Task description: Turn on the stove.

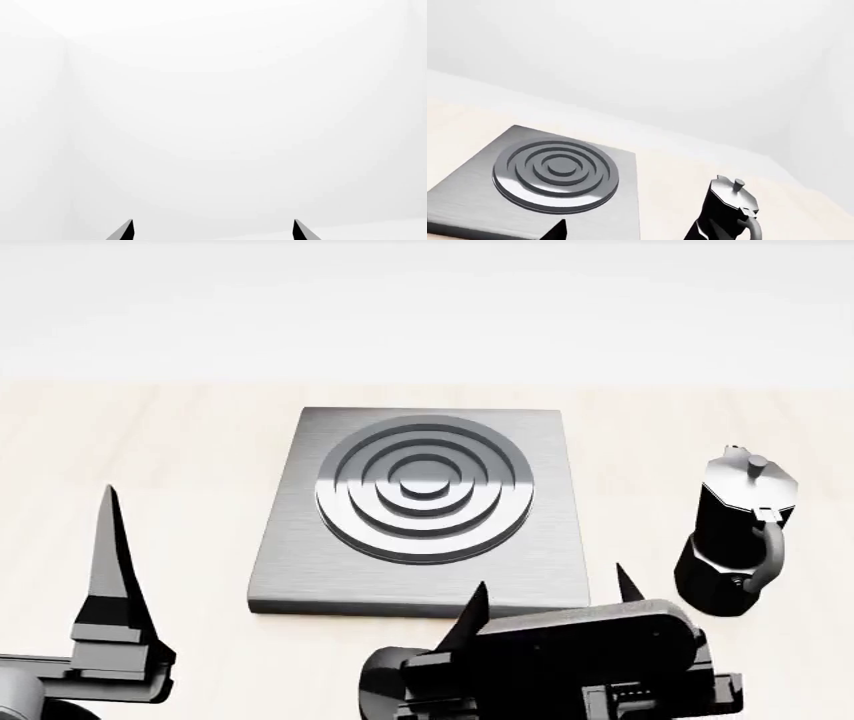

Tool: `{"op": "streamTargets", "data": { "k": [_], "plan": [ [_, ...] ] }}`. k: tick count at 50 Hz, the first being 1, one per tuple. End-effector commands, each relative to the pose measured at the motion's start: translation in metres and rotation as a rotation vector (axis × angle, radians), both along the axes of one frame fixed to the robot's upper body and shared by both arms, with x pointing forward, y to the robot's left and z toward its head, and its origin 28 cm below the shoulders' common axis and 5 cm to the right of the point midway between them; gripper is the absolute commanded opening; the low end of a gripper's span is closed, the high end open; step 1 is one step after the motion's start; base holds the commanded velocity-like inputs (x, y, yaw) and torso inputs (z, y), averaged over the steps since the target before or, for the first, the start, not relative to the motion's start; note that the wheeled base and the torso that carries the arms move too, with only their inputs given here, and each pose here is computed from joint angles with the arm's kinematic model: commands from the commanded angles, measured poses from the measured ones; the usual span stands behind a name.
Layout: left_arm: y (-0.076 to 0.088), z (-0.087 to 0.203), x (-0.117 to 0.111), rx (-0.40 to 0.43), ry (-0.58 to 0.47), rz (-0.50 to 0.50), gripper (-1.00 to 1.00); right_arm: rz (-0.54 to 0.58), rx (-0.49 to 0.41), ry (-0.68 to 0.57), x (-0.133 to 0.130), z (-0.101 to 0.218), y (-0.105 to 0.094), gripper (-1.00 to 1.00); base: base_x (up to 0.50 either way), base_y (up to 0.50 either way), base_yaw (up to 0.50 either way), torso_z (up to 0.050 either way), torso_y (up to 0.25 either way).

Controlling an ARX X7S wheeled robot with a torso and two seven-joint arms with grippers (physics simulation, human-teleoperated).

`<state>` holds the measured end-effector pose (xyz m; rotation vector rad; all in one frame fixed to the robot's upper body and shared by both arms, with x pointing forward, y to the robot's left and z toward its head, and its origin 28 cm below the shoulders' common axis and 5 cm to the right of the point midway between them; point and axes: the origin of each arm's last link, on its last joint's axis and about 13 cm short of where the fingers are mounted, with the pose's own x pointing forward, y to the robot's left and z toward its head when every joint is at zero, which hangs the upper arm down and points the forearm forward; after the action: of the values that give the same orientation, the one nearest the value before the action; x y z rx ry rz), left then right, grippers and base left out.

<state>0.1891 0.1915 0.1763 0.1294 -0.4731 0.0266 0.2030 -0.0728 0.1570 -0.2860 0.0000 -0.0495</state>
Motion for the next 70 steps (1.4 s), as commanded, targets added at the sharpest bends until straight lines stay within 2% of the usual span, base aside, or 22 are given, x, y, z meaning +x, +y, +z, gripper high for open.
{"op": "streamTargets", "data": {
  "k": [1,30,70],
  "plan": [
    [0.0,0.0,0.0,-0.006,0.004,0.003,1.0,0.002,-0.024,-0.04,-0.003,0.005,0.002,1.0,0.0,0.0,0.0,0.0,0.0],
    [0.0,0.0,0.0,-0.002,0.003,-0.005,1.0,0.016,-0.076,-0.159,-0.014,0.02,0.004,1.0,0.0,0.0,0.0,0.0,0.0],
    [0.0,0.004,-0.004,-0.001,-0.013,-0.007,1.0,0.014,-0.141,-0.252,-0.022,0.03,0.004,1.0,0.0,0.0,0.0,0.0,0.0]
  ]
}}
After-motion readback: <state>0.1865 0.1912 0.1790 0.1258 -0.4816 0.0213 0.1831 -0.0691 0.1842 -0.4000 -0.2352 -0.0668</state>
